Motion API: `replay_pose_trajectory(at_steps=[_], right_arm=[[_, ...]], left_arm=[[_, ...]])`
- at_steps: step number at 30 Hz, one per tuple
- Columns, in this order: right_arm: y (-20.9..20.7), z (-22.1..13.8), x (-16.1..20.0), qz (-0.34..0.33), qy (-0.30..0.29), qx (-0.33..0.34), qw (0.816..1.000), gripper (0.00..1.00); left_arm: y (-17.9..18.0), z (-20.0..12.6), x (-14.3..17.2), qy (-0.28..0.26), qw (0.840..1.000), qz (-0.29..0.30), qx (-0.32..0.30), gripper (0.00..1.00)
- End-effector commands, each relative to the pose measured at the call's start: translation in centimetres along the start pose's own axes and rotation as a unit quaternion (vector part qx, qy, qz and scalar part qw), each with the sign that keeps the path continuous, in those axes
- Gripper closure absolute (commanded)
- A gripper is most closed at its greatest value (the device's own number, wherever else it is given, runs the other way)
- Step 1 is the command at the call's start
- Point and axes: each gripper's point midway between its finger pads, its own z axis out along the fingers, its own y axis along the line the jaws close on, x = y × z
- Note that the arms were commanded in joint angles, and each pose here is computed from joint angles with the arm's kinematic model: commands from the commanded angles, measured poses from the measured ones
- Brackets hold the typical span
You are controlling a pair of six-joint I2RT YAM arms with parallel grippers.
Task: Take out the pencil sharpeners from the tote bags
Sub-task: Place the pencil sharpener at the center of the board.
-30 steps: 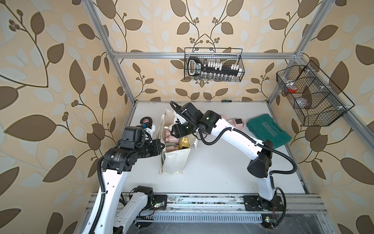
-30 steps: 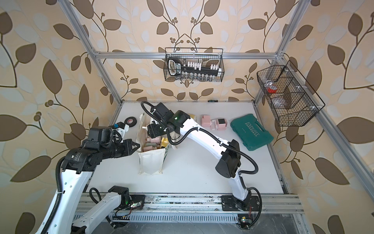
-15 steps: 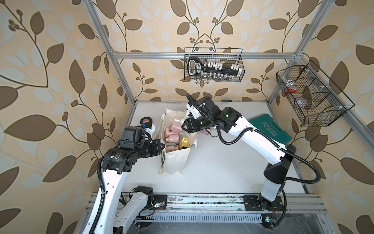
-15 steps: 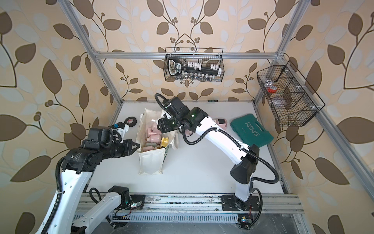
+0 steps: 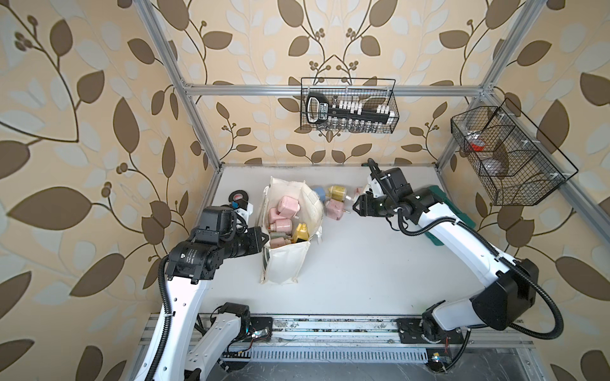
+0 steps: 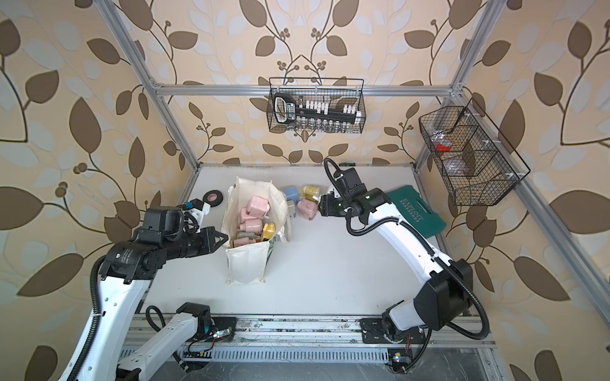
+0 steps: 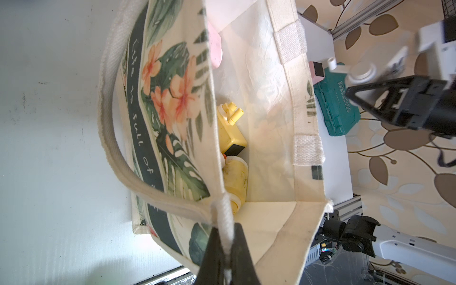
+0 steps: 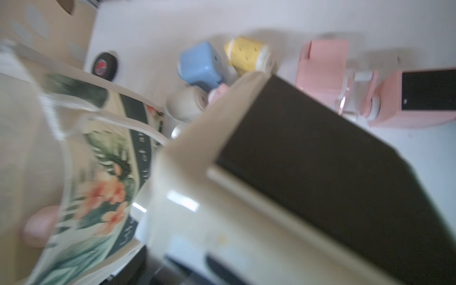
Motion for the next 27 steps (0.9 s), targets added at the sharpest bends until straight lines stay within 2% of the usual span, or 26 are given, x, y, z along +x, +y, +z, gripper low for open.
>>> replay_pose_trajectory(at_steps=[1,10,15,19,20,25,27], right_arm=[[-1.6,3.4,0.5,0.008,0.006,0.023,1.0,0.59],[-5.5,11.5,3.4,0.005,0.085,0.098,0.992,0.58],[-6.4,13.6,4.6,0.005,0.108,0.112,0.988,0.58],[-6.9,14.6,5.3,0.007,0.122,0.117,0.986,0.53],[-6.8,14.7,5.3,0.007,0.124,0.114,0.986,0.5],[-6.0,13.2,4.6,0.008,0.114,0.1,0.988,0.18],[-5.5,12.0,4.1,0.01,0.103,0.093,0.99,0.12]], left_arm=[[-2.0,-1.5,-1.5,-0.045,0.997,0.041,0.037,1.0],[-2.2,-1.8,-1.4,-0.045,0.997,0.041,0.038,1.0],[-2.2,-1.7,-1.3,-0.044,0.997,0.041,0.039,1.0],[-2.2,-1.6,-1.4,-0.044,0.997,0.041,0.04,1.0],[-2.2,-1.6,-1.4,-0.043,0.997,0.041,0.041,1.0],[-2.2,-1.6,-1.4,-0.043,0.997,0.039,0.041,1.0],[-2.2,-1.6,-1.3,-0.044,0.997,0.038,0.041,1.0]])
